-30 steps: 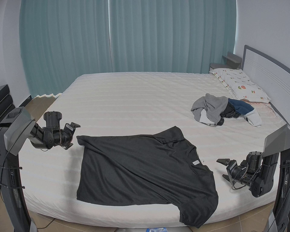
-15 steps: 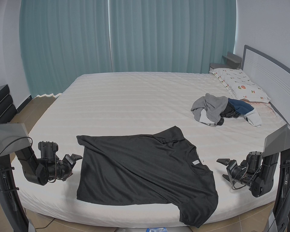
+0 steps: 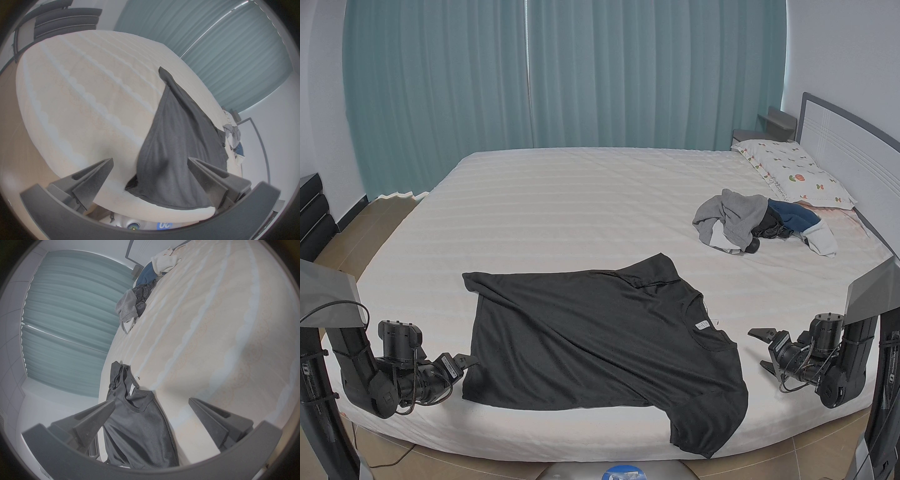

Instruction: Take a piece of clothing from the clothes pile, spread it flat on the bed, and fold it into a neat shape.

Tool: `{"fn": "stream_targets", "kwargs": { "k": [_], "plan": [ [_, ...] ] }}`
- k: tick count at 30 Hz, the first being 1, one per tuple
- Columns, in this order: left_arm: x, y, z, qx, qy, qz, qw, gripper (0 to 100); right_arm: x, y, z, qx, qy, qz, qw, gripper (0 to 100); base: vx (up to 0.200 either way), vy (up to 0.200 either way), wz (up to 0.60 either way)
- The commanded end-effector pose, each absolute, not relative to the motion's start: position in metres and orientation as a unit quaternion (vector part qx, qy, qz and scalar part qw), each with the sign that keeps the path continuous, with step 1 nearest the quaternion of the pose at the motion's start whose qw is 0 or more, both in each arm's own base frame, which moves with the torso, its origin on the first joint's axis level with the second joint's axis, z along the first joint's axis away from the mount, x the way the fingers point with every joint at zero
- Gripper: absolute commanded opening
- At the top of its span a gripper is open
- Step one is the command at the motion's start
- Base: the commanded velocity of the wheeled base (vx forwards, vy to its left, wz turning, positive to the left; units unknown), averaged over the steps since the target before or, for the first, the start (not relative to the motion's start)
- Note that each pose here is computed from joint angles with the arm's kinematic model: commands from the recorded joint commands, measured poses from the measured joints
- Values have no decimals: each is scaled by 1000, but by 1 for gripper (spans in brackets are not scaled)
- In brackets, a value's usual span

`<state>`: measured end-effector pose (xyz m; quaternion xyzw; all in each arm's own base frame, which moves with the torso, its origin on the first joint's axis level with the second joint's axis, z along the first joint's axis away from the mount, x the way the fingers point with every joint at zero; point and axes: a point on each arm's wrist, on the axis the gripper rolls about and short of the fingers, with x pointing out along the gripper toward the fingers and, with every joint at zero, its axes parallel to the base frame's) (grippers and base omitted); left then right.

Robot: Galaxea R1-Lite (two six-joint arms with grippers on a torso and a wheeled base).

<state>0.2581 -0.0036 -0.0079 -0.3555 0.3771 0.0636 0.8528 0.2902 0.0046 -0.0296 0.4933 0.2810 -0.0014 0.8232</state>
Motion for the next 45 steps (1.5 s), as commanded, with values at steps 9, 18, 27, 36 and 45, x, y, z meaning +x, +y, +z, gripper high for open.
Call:
{"fn": "stream_targets", "kwargs": {
  "k": [9, 18, 27, 36, 45],
  "plan": [
    [263, -20, -22, -335, 396, 66, 852, 100, 290, 5, -30, 493, 281, -2, 823, 100, 0, 0, 0],
    [260, -24, -26, -325, 407, 61, 851, 0, 291, 5, -30, 493, 280, -1, 823, 100, 0, 0, 0],
    [248, -15, -24, -289, 413, 78, 860, 0, 291, 5, -29, 493, 280, -1, 824, 100, 0, 0, 0],
    [229, 5, -16, -226, 413, 101, 876, 0, 291, 5, -29, 493, 280, -1, 824, 100, 0, 0, 0],
    [213, 23, -12, -168, 420, 129, 882, 0, 273, 25, -13, 477, 292, 34, 828, 100, 0, 0, 0]
  ]
}}
